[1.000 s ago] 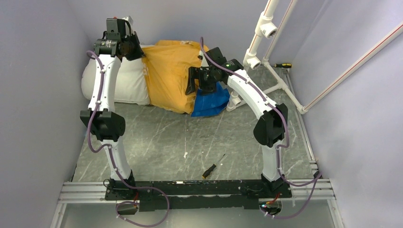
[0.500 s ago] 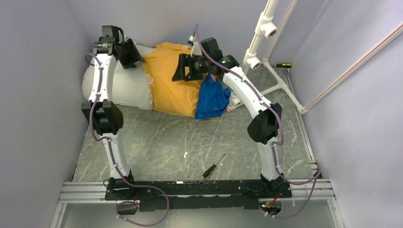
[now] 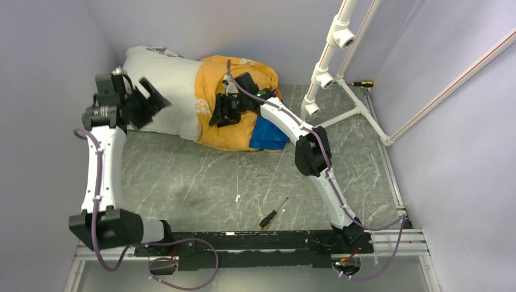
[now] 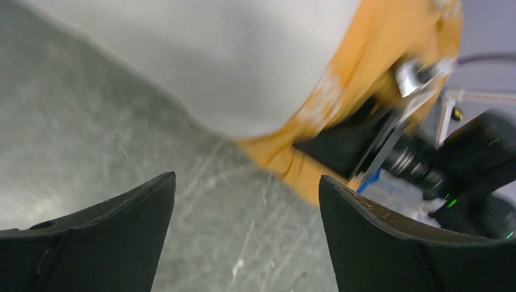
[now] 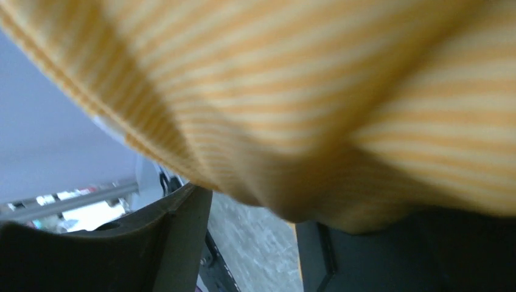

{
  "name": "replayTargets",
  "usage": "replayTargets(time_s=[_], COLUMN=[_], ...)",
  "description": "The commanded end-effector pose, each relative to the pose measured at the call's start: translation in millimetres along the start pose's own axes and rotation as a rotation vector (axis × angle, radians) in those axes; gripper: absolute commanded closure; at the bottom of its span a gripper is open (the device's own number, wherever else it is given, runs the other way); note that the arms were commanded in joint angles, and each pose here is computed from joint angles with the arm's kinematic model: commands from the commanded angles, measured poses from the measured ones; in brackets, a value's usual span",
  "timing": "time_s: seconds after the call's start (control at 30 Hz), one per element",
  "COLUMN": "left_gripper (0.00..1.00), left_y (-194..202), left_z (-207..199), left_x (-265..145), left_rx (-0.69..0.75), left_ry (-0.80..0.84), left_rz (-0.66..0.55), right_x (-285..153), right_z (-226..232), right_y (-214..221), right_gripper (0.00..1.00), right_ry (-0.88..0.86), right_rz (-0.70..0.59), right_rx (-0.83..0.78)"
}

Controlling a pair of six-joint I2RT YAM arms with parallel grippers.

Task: Put the pillow into the pillowcase
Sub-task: Stuff the pillow into the pillowcase.

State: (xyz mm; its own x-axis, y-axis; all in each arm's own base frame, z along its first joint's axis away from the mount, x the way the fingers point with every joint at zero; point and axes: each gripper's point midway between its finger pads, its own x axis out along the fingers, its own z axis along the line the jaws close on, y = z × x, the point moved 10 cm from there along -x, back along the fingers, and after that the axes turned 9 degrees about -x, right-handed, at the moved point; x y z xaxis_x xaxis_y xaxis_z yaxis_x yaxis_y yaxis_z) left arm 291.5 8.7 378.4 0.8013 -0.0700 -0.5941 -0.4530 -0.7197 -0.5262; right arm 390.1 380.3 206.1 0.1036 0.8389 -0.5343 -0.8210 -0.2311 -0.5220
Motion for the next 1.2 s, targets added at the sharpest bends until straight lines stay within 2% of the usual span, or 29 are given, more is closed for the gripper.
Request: replayTargets(time_s=[0.0,0.1,0.2,0.47,0.57,0.63,0.7,0.77,0.83,0.87,0.9,0.97,1.03,1.07,1.1,1.17], left_gripper=[0.09,0.10,0.11,0.13,0.14,0.17,0.28,0.41,0.59,0.67,0.75,0.88,1.00,1.00,1.00,1.00], left_y=[57.8,91.1,113.6,122.1,109.9,101.2,91.7,88.1,89.4,89.6,90.0,90.0,92.9,94.6,95.4,101.1], left_z=[35.8,58.0,77.8,101.6,94.4,86.0,70.9,52.7,33.6,24.3,14.9,1.9,-11.7,-17.7,-22.6,-33.9], left_x=[29.0,52.8,86.8,175.6,193.9,206.4,217.8,228.4,235.9,236.6,235.2,229.7,221.4,217.1,213.1,203.7], left_rx=[-0.204,-0.336,-0.387,-0.377,-0.356,-0.329,-0.302,-0.268,-0.226,-0.204,-0.175,-0.135,-0.103,-0.094,-0.086,-0.071], left_ry=[0.062,0.145,0.251,0.416,0.520,0.587,0.660,0.719,0.742,0.747,0.757,0.764,0.781,0.787,0.786,0.784], left_rz=[0.189,0.251,0.271,0.242,0.153,0.105,0.117,0.150,0.179,0.185,0.187,0.183,0.183,0.182,0.176,0.179], right_x=[-39.4,-47.4,-53.1,-63.5,-72.9,-85.7,-106.1,-131.0,-165.4,-178.7,-188.8,-212.0,-231.0,-238.6,-240.0,-248.4], right_z=[-42.2,-51.8,-50.4,-49.0,-44.0,-31.7,-12.5,9.0,39.1,51.3,60.4,78.0,80.0,74.8,64.6,64.7], right_y=[-52.1,-58.6,-64.3,-70.9,-74.9,-80.1,-88.1,-92.7,-93.1,-90.3,-85.9,-74.9,-61.6,-53.7,-43.5,-44.6], right_gripper=[0.53,0.65,0.73,0.73,0.69,0.65,0.60,0.54,0.45,0.30,0.04,0.00,0.00,0.00,0.00,0.00], right_ry=[0.106,0.068,0.002,-0.070,-0.051,-0.029,0.012,0.075,0.139,0.177,0.216,0.286,0.349,0.366,0.361,0.336], right_rz=[-0.229,-0.263,-0.274,-0.286,-0.294,-0.320,-0.367,-0.417,-0.490,-0.530,-0.565,-0.677,-0.865,-0.955,-0.987,-0.929], right_rx=[0.090,0.123,0.119,0.161,0.154,0.125,0.061,-0.026,-0.151,-0.221,-0.305,-0.468,-0.436,-0.361,-0.313,-0.369])
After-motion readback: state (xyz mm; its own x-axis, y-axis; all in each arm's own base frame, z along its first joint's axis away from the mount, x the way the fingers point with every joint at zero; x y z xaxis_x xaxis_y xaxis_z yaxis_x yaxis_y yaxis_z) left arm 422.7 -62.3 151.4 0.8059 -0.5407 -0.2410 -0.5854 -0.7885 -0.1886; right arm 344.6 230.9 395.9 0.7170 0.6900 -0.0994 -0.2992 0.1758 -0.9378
